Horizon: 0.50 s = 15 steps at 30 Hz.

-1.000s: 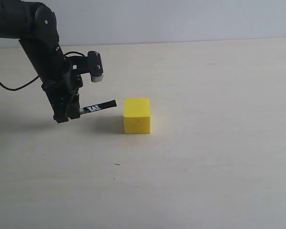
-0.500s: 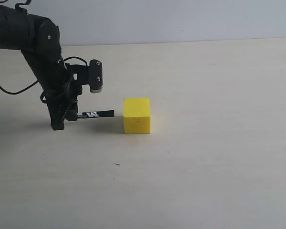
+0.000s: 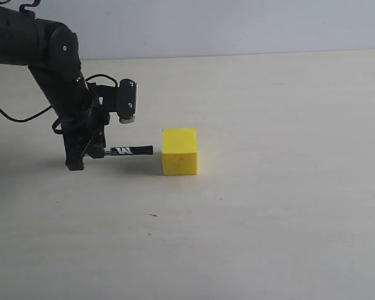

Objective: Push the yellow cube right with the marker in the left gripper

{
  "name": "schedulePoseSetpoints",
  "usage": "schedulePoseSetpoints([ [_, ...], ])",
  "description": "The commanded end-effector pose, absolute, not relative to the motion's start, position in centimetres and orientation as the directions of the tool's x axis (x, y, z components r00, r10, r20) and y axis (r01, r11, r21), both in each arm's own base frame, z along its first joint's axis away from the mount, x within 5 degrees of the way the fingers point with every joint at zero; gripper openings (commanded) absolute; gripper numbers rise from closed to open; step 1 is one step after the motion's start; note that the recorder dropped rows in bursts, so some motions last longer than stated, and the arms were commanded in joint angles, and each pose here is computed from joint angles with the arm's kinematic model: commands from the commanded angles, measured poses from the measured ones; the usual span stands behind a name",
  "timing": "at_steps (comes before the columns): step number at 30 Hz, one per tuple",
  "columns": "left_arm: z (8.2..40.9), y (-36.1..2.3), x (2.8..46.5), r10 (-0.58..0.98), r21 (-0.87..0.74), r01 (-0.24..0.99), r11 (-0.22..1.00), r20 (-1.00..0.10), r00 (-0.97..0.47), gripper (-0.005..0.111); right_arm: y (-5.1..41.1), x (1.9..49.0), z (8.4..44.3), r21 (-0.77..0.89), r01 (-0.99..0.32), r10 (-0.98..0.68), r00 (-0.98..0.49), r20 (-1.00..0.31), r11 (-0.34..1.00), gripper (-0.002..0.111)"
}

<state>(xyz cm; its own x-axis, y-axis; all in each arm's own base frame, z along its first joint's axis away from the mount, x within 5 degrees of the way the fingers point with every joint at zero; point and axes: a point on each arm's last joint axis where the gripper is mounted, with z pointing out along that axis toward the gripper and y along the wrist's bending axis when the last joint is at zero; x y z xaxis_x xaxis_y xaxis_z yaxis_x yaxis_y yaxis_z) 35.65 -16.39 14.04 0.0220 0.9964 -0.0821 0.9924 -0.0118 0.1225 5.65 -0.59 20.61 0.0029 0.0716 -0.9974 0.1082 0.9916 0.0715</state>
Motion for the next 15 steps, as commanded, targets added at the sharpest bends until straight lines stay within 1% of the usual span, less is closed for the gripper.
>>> schedulePoseSetpoints([
  [1,14.2,-17.6,35.1,0.988,0.108,0.993,-0.048,-0.140,0.063,0.000,-0.6,5.6,20.5,0.072,0.115,0.071,0.008,-0.997,0.991,0.000],
  [7,15.2,-21.6,34.1,0.970,0.164,0.976,-0.142,-0.172,0.170,0.000,-0.6,5.6,20.5,0.069,0.116,0.069,0.008,-0.998,0.991,0.000],
  [11,16.3,-22.8,34.3,0.970,0.191,0.976,-0.101,-0.199,0.140,0.000,-0.6,5.6,20.5,0.069,0.116,0.069,0.008,-0.998,0.991,0.000],
  [15,16.2,-21.2,34.6,0.982,0.119,0.992,-0.047,-0.174,0.067,0.000,-0.6,5.6,20.5,0.069,0.116,0.069,0.008,-0.998,0.991,0.000],
])
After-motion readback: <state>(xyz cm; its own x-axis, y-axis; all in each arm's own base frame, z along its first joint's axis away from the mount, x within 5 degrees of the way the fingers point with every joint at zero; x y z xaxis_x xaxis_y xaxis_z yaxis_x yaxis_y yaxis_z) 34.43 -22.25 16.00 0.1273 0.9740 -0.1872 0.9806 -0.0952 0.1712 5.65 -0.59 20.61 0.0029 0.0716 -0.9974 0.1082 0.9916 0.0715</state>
